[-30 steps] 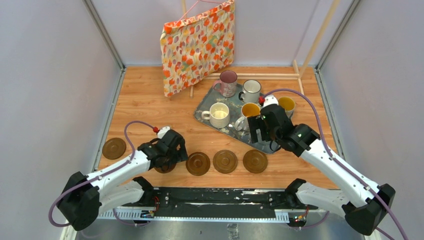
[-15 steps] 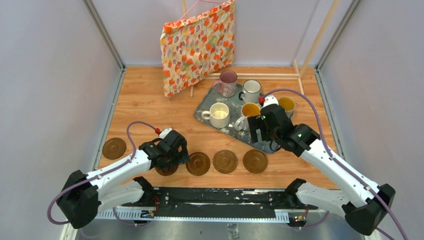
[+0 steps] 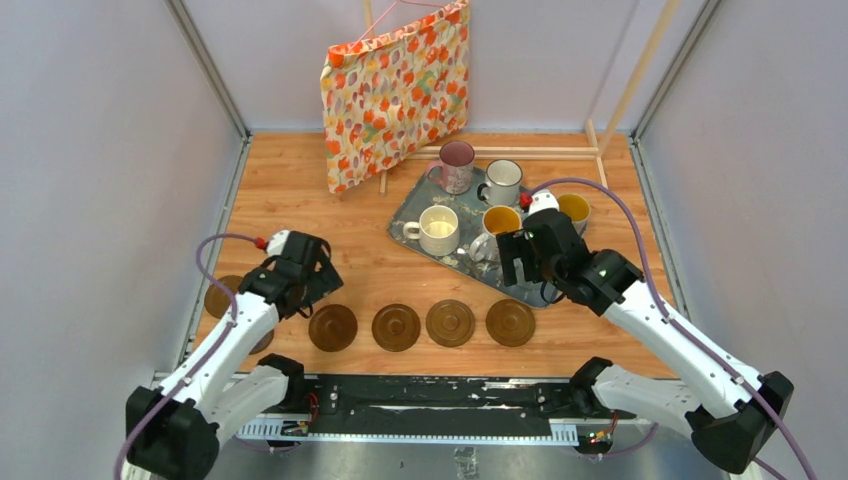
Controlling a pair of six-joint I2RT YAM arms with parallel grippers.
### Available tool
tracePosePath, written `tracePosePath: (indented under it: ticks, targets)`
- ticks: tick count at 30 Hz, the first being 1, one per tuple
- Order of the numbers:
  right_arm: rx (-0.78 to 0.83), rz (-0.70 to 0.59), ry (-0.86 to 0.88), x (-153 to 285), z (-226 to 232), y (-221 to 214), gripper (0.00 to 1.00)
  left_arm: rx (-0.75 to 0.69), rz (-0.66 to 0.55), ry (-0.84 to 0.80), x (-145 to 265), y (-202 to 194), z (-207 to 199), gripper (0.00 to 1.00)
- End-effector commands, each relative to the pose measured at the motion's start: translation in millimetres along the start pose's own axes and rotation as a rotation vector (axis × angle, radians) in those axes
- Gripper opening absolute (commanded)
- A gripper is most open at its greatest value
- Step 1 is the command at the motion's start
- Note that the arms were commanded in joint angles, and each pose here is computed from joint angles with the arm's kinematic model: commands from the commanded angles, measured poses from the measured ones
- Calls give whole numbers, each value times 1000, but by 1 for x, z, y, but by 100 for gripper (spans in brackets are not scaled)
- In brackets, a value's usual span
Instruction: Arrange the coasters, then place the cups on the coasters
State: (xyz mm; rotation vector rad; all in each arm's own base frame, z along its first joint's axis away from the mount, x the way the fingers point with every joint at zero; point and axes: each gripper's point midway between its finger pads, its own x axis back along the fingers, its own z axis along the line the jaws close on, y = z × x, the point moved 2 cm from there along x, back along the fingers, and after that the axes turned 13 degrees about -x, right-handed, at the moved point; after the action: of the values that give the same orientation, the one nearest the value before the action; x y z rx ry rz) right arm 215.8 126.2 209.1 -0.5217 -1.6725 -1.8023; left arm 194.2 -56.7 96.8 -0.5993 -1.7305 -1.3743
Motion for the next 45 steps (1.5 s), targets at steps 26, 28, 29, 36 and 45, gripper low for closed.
tracePosePath:
  ticks: [26, 28, 29, 36, 45]
  targets:
    - [36, 22, 27, 3, 5, -2, 99, 542, -10, 133, -75, 15, 107, 100]
    - [38, 22, 23, 2, 5, -2, 99, 490, -24, 111, -76, 23, 94, 100]
    - [37, 21, 21, 2, 5, -2, 99, 464, -29, 98, -76, 29, 85, 100]
    - [40, 19, 9, 1, 4, -1, 99, 326, -16, 3, -93, 65, 21, 100]
    - [44, 10, -15, 1, -1, 0, 99, 202, -48, -71, -123, 140, -21, 100]
